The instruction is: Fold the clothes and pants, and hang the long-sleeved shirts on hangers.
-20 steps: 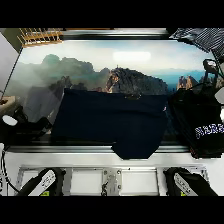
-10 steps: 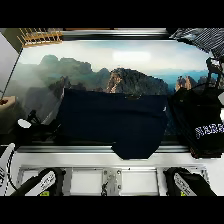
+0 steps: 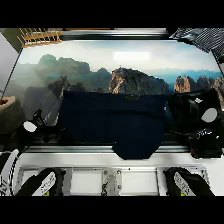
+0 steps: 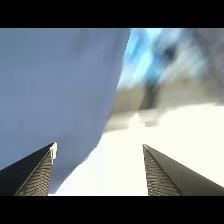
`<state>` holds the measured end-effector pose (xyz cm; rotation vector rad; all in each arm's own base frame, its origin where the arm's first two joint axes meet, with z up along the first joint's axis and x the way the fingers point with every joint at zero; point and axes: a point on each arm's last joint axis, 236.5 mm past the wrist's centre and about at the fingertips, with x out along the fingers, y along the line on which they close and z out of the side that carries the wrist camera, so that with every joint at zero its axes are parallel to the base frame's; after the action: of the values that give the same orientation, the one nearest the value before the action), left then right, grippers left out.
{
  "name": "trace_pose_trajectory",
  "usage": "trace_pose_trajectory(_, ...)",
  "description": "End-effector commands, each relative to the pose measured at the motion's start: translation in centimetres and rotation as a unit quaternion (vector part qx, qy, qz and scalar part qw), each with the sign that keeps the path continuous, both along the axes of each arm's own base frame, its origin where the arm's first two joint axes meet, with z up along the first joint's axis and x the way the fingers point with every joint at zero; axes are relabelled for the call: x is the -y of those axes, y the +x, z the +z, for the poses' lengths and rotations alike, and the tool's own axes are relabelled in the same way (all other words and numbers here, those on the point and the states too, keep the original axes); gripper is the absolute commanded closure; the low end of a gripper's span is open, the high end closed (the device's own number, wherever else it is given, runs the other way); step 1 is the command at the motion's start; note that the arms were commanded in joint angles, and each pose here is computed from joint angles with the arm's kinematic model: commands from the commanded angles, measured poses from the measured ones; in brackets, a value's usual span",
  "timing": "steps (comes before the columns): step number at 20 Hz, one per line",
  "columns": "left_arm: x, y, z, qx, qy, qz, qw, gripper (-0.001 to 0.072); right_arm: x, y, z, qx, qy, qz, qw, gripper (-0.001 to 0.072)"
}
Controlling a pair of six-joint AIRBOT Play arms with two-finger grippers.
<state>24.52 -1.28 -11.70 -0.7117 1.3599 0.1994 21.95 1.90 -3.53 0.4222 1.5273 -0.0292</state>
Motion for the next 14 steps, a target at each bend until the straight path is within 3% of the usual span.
trace_pose_trajectory(1, 0.5, -0.6, 1.0, 0.025, 0.003, -0.004, 1.0, 0.0702, -4.9, -5.2, -3.4, -0.087, 0.102, -0.032, 0.99, 0.0123)
trace_pose_trajectory(14, 0.5, -0.4, 1.6, 0.034, 0.004, -0.005, 0.999, 0.0702, -9.8, -7.9, -5.7, -0.112, 0.093, 0.025, 0.989, 0.0126)
